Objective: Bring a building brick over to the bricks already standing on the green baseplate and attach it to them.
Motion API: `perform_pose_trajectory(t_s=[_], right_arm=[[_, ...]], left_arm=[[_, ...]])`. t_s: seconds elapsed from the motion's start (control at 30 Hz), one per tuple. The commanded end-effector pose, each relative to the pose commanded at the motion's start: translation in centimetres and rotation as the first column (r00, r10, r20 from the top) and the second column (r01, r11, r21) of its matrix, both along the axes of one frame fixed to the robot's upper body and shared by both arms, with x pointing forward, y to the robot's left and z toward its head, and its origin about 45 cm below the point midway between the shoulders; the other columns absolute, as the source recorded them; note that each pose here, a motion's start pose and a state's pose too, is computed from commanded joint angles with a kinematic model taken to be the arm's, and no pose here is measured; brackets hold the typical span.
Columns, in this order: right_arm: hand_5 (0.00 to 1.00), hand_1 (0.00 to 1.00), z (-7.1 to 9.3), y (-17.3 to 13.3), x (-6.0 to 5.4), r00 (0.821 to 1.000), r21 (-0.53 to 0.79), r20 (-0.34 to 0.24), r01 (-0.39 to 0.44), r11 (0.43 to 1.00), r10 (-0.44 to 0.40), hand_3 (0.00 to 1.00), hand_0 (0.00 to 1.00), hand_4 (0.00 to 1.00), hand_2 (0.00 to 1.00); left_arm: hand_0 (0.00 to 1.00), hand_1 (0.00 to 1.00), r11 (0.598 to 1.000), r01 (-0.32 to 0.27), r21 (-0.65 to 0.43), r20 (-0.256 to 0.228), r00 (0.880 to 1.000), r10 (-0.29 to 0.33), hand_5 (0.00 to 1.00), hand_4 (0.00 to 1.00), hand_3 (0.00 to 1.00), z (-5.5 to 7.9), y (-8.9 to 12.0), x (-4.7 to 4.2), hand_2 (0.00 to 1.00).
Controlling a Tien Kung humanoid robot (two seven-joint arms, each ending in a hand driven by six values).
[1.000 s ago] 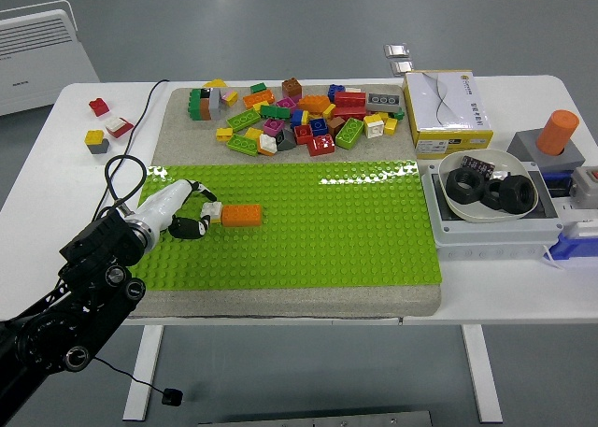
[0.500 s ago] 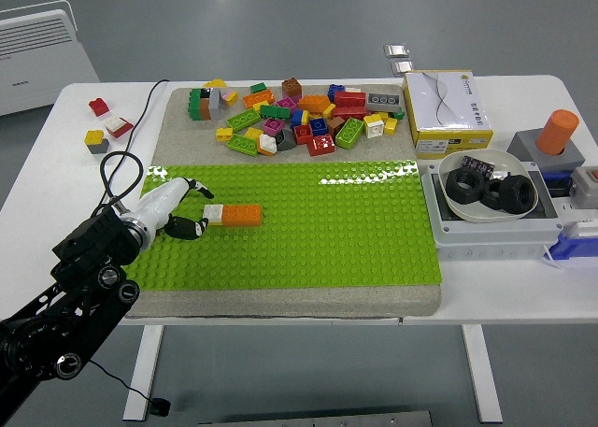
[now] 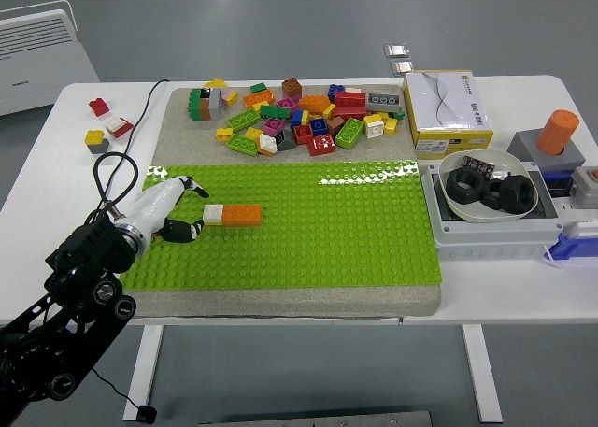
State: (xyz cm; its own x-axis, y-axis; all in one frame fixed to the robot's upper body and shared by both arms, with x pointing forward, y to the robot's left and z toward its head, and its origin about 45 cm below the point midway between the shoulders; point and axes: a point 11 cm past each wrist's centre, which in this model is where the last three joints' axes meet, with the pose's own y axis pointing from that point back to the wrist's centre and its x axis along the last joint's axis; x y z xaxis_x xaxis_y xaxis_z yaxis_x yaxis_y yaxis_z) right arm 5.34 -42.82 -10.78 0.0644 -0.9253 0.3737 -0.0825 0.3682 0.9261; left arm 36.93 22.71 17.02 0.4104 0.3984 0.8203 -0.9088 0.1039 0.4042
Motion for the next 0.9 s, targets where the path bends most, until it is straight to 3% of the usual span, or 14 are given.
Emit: perform_pose_trajectory(t_s=[0.03,0.07,0.23,0.27,0.9], right_arm=[[0.851,0.721,0.0,0.0,0.0,1.0,0.0,0.0,0.0,1.0,0.0,0.785,0.515,0.814,0.794],[0.851,0.722,0.0,0.0,0.0,1.0,0.0,0.0,-0.001,1.0,0.001,0.784,0.515,0.815,0.793],[0.851,0.722,0.0,0.0,0.0,1.0,-0.001,0.0,-0.002,1.0,0.002,0.784,0.515,0.815,0.793],[0.849,0.722,0.0,0.0,0.1,1.0,0.0,0.0,-0.001,1.0,0.001,0.784,0.515,0.815,0.793],[0.848,0.722,0.0,0.0,0.2,1.0,-0.002,0.0,-0.005,1.0,0.005,0.784,0.515,0.817,0.79]], left_arm=[[0.975,0.973,1.0,0.001,0.001,-0.001,1.0,-0.001,0.144,0.694,0.625,-0.1,0.0,-0.04,0.982],[0.978,0.98,1.0,0.001,0.0,-0.002,1.0,-0.001,0.367,0.838,0.638,-0.2,-0.1,-0.07,0.997],[0.978,0.98,1.0,-0.006,-0.005,0.005,1.0,0.006,0.367,0.838,0.638,-0.6,-0.2,-0.05,0.997],[0.979,0.981,1.0,-0.008,-0.007,0.006,1.0,0.008,0.442,0.867,0.646,-0.7,-0.2,-0.04,0.998],[0.982,0.982,1.0,-0.011,-0.021,-0.003,1.0,0.011,0.474,0.875,0.644,-1.7,-0.5,0.0,0.998]])
